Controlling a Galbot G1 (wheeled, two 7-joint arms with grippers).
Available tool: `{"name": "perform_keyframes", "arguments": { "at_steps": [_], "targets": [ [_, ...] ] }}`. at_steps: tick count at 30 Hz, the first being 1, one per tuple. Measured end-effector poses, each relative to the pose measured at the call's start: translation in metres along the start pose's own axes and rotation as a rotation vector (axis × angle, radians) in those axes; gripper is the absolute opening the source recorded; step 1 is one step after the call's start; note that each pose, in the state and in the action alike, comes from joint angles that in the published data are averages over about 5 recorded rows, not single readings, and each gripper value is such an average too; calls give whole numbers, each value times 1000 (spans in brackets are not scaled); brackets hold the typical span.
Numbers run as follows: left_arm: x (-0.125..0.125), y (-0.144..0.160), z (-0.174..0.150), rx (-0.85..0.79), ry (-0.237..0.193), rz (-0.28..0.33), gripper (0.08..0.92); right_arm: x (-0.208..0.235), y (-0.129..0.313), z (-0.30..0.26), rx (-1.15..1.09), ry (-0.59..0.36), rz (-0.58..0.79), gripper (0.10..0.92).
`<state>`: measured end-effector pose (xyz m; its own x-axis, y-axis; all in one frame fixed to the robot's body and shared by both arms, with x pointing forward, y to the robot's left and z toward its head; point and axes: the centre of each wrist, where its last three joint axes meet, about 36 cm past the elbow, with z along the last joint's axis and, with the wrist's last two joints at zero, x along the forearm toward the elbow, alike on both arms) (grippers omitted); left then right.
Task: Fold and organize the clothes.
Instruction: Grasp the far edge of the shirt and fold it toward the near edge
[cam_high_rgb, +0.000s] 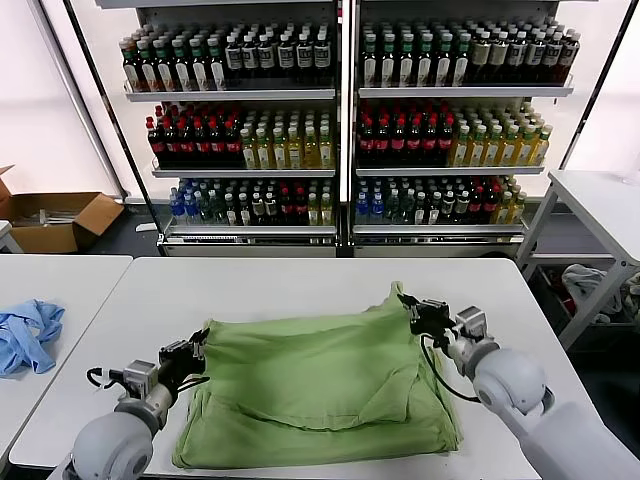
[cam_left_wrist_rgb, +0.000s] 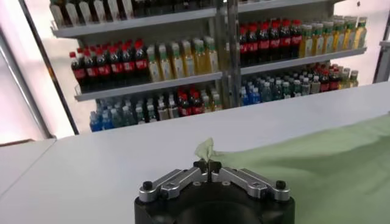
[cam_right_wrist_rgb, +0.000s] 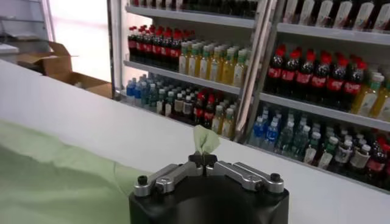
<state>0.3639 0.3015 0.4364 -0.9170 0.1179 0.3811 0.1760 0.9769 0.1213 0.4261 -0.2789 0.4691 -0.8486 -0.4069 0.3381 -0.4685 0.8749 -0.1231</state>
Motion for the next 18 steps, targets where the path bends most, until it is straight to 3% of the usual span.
{"name": "perform_keyframes", "arguments": {
  "at_steps": [18],
  "targets": [
    [65, -33, 14, -98, -5, -39, 81, 82, 35, 28, 48, 0, -24, 106]
  ]
}}
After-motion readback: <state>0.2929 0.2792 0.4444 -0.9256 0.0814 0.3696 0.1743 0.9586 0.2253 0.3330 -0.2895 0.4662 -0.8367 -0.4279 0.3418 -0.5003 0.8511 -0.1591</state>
